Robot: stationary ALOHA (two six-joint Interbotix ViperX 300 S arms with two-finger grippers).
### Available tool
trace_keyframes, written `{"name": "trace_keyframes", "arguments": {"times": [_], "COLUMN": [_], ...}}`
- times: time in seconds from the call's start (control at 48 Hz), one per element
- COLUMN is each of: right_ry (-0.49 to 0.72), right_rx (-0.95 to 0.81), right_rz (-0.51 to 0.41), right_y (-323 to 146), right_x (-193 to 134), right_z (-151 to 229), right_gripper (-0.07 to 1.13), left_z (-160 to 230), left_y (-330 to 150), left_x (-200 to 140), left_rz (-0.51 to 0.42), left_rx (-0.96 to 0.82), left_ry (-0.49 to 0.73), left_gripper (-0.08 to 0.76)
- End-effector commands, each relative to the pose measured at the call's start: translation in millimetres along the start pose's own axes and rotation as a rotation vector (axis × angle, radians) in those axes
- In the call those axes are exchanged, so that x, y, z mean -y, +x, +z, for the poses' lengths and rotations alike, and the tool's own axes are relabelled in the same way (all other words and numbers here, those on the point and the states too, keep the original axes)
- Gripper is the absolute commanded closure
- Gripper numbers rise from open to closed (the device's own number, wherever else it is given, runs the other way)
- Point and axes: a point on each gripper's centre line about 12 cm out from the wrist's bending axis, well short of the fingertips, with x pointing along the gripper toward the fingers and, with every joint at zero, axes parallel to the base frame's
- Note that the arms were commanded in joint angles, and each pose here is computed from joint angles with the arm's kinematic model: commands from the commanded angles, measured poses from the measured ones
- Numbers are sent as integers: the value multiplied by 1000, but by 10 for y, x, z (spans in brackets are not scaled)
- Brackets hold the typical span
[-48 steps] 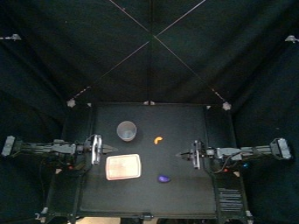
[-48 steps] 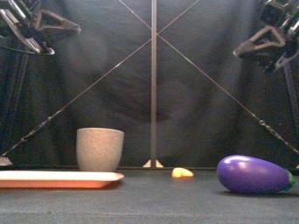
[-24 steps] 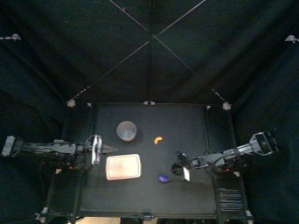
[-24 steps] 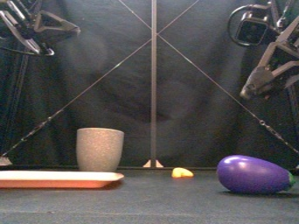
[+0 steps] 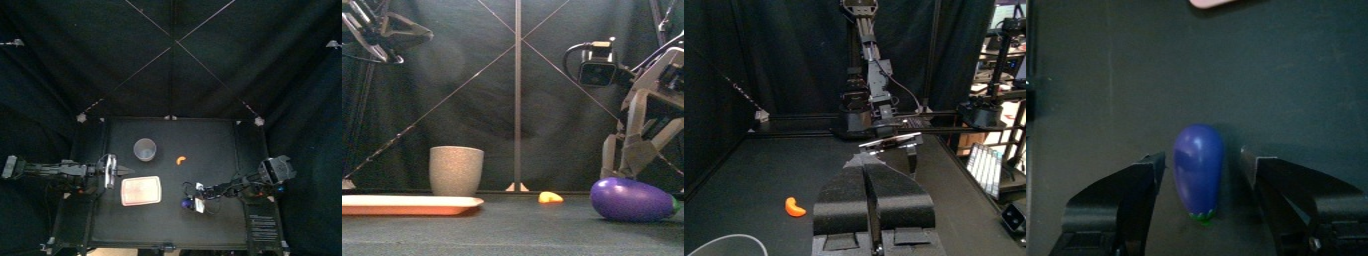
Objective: Pick the eggplant then place it in the grey bowl
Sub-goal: Pick the eggplant
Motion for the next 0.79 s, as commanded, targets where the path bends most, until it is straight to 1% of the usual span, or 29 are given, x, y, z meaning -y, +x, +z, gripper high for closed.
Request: {"name": "trace_keyframes", "arguments": {"times": [0.021, 0.167, 0.521, 0.646, 0.792], "right_ry": [-4, -1, 20, 23, 15], "right_rx": [6, -3, -49, -58, -43], "right_rz": [19, 22, -3, -10, -5], "right_y": [12, 49, 169, 198, 196], "right_x": [-99, -133, -72, -55, -69], "right_z": [90, 74, -48, -64, -10], "right_gripper": [108, 108, 133, 216, 423], "left_z": [49, 55, 49, 49, 43], "left_y": [15, 16, 15, 15, 15], "left_x": [-4, -4, -7, -7, -7], "left_rz": [1, 1, 3, 3, 3], "left_rx": [14, 15, 14, 14, 9], "left_ry": [5, 3, 3, 3, 3], "left_gripper": [680, 680, 680, 682, 680]}}
